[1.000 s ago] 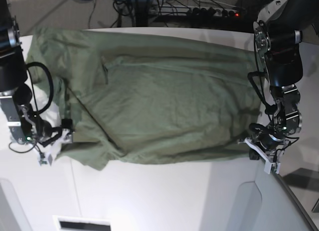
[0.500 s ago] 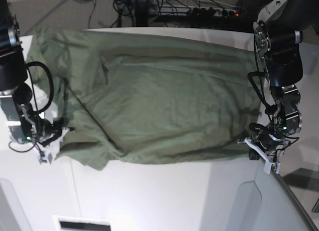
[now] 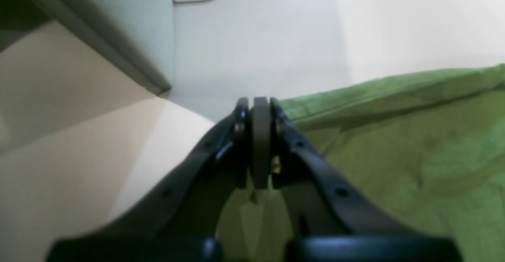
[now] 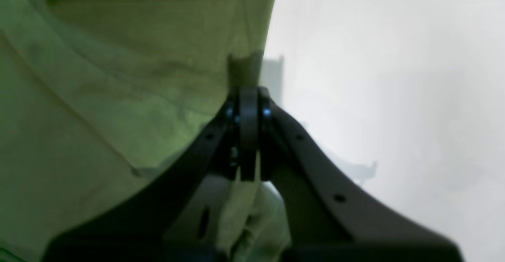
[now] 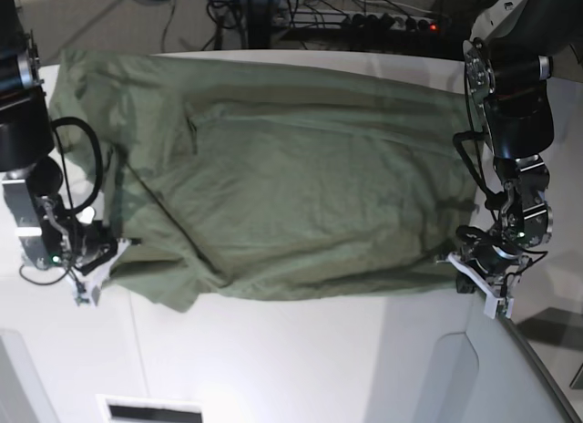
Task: Layout the t-shirt on the table in an organized manner, then fold the t-shirt properly
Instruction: 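Drag the held hem with both grippers to smooth the shirt flat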
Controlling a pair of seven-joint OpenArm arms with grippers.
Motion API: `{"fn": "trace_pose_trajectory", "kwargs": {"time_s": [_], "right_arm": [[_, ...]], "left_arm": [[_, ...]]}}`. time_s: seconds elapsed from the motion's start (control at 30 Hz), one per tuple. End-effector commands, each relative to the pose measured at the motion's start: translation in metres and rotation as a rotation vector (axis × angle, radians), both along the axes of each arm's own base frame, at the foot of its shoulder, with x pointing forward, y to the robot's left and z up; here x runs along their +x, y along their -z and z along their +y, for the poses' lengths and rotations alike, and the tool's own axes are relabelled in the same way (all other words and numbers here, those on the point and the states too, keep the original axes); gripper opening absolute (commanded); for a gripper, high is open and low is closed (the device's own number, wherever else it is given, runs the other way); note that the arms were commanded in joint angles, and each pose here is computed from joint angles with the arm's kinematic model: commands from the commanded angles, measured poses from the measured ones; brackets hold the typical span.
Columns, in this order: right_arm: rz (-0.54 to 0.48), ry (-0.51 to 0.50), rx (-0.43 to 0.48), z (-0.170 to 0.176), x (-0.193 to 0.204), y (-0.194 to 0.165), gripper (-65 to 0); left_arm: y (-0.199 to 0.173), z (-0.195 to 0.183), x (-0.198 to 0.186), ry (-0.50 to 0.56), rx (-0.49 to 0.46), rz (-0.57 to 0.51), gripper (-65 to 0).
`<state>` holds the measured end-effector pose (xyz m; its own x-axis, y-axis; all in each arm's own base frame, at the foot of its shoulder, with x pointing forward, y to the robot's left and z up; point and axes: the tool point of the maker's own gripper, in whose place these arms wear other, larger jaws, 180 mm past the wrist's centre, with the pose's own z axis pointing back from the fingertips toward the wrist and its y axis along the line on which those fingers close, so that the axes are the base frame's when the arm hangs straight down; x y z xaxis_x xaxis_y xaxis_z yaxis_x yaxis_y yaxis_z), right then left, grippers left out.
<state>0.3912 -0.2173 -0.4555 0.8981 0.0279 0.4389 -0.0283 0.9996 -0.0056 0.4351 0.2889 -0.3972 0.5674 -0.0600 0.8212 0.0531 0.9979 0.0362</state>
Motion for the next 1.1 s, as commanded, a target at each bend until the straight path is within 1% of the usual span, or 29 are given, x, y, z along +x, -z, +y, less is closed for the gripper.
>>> {"fn": "trace_pose_trajectory", "kwargs": {"time_s": [0.0, 0.03, 0.13, 0.17, 0.23, 0.33, 0.43, 0.53, 0.6, 0.63, 0.77, 0.9, 0.97, 1.07], "right_arm": [[-0.096, 0.006, -0.014, -0.011, 0.031, -0.029, -65.0], [-0.117, 0.014, -0.023, -0.017, 0.041, -0.038, -65.0], [-0.146, 0.048, -0.038, -0.034, 0.059, -0.050, -65.0], [-0.157, 0.044, -0.040, -0.038, 0.064, -0.055, -65.0], [-0.175, -0.022, -0.032, -0.032, 0.074, -0.063, -65.0], [-0.159, -0.140, -0.077, -0.026, 0.076, -0.061, -65.0], [-0.133, -0.204, -0.130, -0.024, 0.073, -0.048, -65.0], [-0.135, -0.217, -0.150, -0.028, 0.069, -0.037, -65.0], [-0.171, -0.208, -0.151, -0.034, 0.072, -0.037, -65.0], [-0.180, -0.197, -0.160, -0.042, 0.073, -0.039, -65.0], [-0.189, -0.213, -0.266, -0.070, 0.079, -0.050, -65.0], [-0.190, -0.261, -0.362, -0.085, 0.079, -0.049, -65.0], [-0.201, -0.273, -0.378, -0.087, 0.080, -0.048, -65.0], [-0.201, -0.274, -0.376, -0.087, 0.078, -0.046, -65.0]], "left_arm": [[-0.031, 0.006, 0.020, -0.002, 0.011, -0.084, -65.0], [-0.036, 0.004, 0.025, 0.001, 0.014, -0.094, -65.0], [-0.035, 0.004, 0.025, 0.000, 0.010, -0.074, -65.0], [-0.035, 0.004, 0.025, 0.000, 0.011, -0.072, -65.0], [-0.033, 0.004, 0.024, 0.000, 0.014, -0.068, -65.0], [-0.031, 0.006, 0.021, -0.001, 0.018, -0.061, -65.0], [-0.027, 0.008, 0.017, -0.004, 0.020, -0.051, -65.0], [-0.026, 0.009, 0.016, -0.008, 0.019, -0.051, -65.0], [-0.027, 0.011, 0.016, -0.010, 0.020, -0.053, -65.0], [-0.026, 0.011, 0.016, -0.010, 0.020, -0.051, -65.0], [-0.028, 0.014, 0.015, -0.007, 0.033, -0.049, -65.0], [-0.028, 0.014, 0.015, -0.007, 0.033, -0.049, -65.0], [-0.028, 0.014, 0.015, -0.007, 0.033, -0.049, -65.0], [-0.028, 0.014, 0.015, -0.007, 0.033, -0.049, -65.0]]}}
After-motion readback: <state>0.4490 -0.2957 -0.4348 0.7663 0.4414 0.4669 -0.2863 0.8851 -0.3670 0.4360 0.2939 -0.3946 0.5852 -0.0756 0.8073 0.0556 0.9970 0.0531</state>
